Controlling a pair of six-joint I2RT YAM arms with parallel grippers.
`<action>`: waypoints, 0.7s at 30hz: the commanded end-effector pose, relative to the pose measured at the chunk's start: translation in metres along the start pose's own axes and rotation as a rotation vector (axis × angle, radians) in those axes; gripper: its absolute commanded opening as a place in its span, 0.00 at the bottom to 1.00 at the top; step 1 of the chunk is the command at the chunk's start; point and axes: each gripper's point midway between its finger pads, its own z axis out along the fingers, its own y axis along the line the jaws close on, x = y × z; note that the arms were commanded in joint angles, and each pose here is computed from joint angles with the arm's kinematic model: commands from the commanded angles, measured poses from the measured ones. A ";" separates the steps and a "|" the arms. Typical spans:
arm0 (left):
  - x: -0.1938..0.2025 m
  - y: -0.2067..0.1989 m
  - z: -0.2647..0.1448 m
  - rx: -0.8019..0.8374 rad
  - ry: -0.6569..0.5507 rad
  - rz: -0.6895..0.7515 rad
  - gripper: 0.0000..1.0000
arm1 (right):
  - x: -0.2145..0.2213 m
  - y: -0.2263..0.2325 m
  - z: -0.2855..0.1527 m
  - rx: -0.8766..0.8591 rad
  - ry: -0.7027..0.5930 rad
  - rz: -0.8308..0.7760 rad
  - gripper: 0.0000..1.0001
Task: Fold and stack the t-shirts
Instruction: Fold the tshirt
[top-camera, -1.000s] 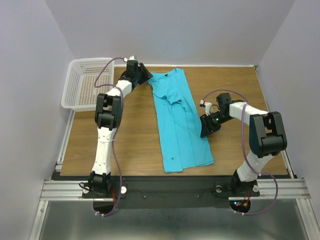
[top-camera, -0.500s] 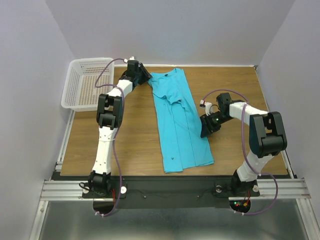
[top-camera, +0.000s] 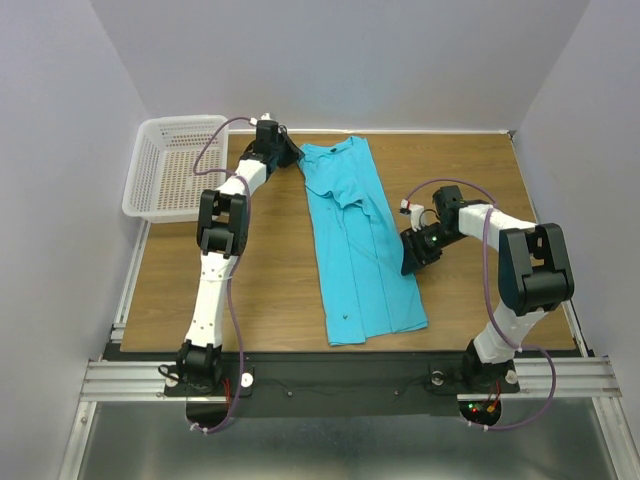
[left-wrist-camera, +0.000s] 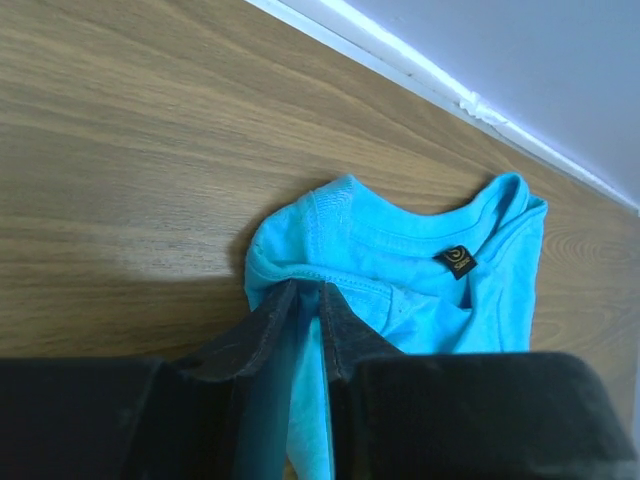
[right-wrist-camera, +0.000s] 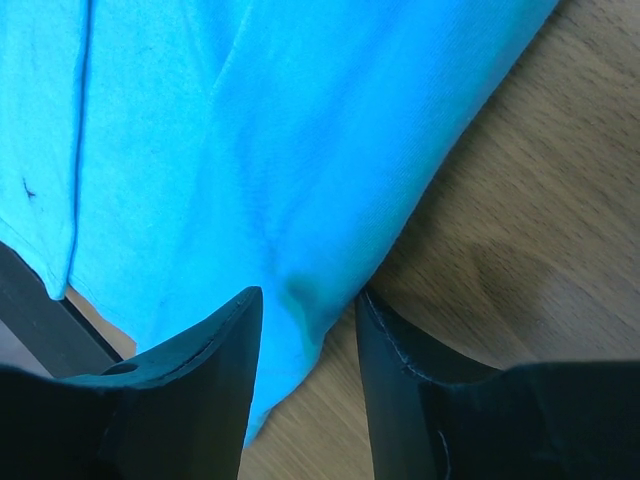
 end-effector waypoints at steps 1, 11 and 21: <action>-0.016 -0.018 0.000 0.061 -0.027 -0.008 0.21 | 0.012 -0.013 0.005 0.049 0.037 0.017 0.44; -0.027 -0.012 0.002 0.054 -0.053 -0.041 0.21 | 0.020 -0.022 0.005 0.094 0.069 0.030 0.18; -0.035 -0.016 0.004 0.132 -0.031 -0.093 0.33 | 0.023 -0.025 0.007 0.111 0.085 0.042 0.14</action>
